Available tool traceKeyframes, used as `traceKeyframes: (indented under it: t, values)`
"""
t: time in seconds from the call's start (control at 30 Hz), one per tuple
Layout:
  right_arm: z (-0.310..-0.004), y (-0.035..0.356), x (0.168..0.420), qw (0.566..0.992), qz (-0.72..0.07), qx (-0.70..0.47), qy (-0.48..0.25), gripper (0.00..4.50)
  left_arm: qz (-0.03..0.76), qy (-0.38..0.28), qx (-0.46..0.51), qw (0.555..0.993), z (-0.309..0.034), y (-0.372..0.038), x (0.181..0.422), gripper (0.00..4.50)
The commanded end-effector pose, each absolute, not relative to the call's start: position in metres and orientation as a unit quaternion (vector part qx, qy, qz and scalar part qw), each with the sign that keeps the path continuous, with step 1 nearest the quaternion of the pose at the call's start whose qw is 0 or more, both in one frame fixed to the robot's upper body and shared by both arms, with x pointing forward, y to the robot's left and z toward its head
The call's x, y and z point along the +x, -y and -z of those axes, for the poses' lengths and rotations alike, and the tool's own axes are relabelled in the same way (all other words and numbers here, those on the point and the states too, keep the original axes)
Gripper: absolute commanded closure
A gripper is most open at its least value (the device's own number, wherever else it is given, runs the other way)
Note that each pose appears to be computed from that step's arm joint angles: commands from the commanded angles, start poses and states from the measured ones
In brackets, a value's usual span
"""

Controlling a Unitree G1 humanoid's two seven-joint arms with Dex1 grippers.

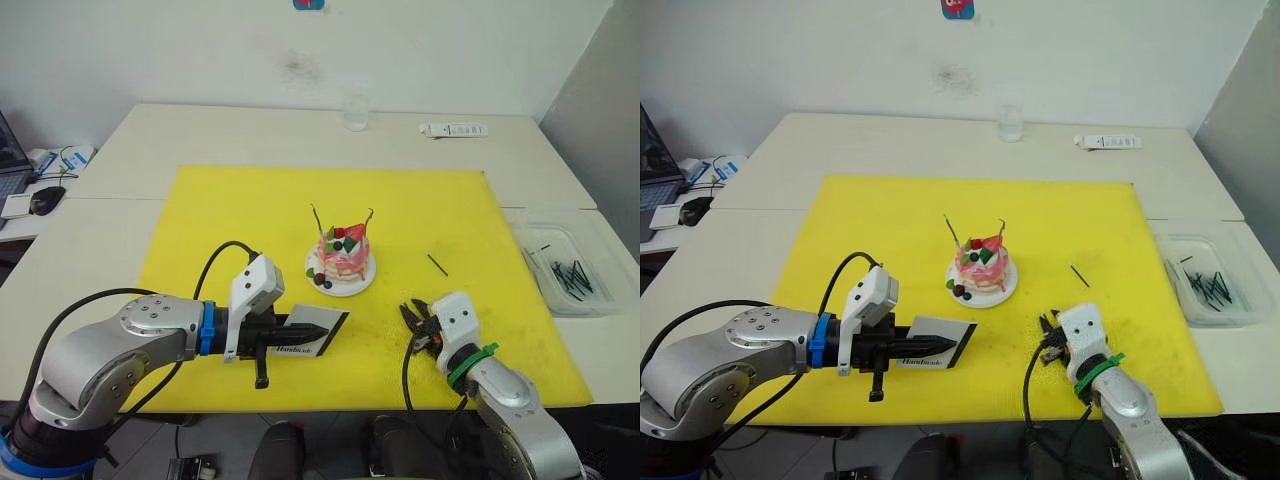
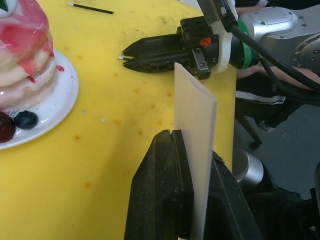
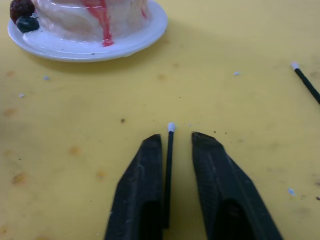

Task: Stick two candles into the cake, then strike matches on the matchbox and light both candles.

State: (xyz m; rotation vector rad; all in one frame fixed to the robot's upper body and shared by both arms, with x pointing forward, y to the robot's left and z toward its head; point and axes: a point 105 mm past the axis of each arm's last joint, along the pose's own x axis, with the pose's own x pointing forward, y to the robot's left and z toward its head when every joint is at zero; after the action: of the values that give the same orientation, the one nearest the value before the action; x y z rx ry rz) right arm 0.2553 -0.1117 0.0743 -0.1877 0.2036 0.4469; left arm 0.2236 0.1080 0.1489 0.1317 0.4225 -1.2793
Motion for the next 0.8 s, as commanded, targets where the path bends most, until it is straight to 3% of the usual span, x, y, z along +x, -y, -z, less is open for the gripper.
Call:
traceKeyframes:
  t: [0.03, 0.3, 0.57, 0.8]
  values:
    - [-0.067, 0.112, 0.251, 0.964, -0.218, -0.087, -0.126, 4.48, 0.596, -0.177, 0.066, 0.780, -0.155, -0.107, 0.224, 4.50]
    - [-0.076, 0.112, 0.249, 0.964, -0.227, -0.086, -0.112, 4.48, 0.594, -0.174, 0.061, 0.783, -0.153, -0.107, 0.223, 4.50]
    - [-0.114, 0.107, 0.246, 0.945, -0.308, -0.097, -0.059, 4.48, 0.563, -0.150, 0.046, 0.812, -0.157, -0.105, 0.240, 4.50]
    - [-0.103, 0.112, 0.262, 0.943, -0.307, -0.121, -0.047, 4.48, 0.559, -0.140, 0.040, 0.816, -0.160, -0.098, 0.247, 4.50]
